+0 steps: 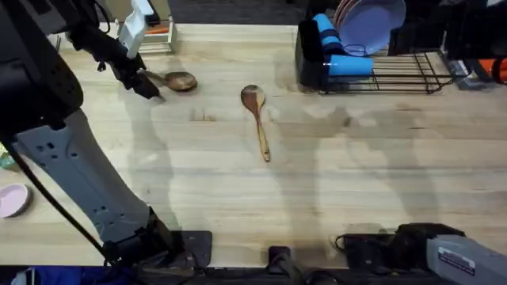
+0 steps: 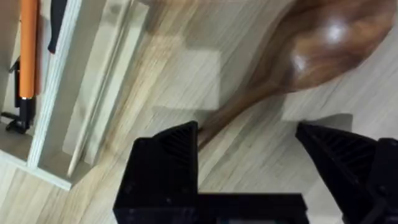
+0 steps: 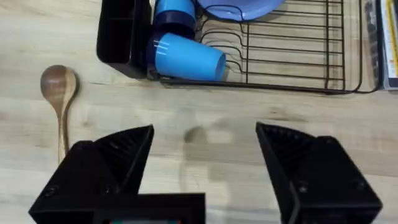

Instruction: Pick up the spoon on the table one by one and put them onto the rack

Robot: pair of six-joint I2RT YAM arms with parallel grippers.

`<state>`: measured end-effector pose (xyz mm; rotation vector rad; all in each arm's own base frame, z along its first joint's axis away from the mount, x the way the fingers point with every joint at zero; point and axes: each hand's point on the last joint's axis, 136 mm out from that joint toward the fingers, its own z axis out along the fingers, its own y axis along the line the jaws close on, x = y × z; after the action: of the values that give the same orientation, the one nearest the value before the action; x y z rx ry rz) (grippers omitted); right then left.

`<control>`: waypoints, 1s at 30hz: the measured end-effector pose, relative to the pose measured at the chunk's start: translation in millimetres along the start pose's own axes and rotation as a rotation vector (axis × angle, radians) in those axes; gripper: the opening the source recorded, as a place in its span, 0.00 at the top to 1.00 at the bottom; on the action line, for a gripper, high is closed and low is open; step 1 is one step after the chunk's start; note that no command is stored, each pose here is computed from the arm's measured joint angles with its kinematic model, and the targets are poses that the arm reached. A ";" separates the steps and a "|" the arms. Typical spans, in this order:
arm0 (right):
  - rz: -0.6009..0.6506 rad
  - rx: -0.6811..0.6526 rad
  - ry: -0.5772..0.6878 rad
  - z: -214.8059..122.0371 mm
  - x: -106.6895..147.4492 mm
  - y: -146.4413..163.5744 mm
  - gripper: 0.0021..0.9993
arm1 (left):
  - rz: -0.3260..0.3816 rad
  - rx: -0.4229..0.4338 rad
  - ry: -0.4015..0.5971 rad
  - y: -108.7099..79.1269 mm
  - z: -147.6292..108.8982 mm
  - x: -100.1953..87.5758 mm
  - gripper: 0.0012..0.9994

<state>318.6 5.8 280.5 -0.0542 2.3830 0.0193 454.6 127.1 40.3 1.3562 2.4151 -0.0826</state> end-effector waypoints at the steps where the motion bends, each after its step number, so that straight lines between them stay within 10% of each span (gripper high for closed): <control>1: 0.000 0.000 0.001 0.0 0.2 0.0 0.01 | -0.007 0.021 0.001 -2.5 1.3 0.4 0.01; 24: 0.000 0.000 0.004 0.0 1.0 0.0 0.01 | -0.032 0.099 -0.026 -17.6 5.2 -3.3 0.02; 30: 0.000 0.000 0.005 0.0 1.2 0.0 0.01 | -0.021 0.125 -0.049 -24.6 6.9 -11.1 0.65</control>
<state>317.7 5.8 279.7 -0.0542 2.3879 0.0194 441.3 103.4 34.6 1.3652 2.4192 -0.2730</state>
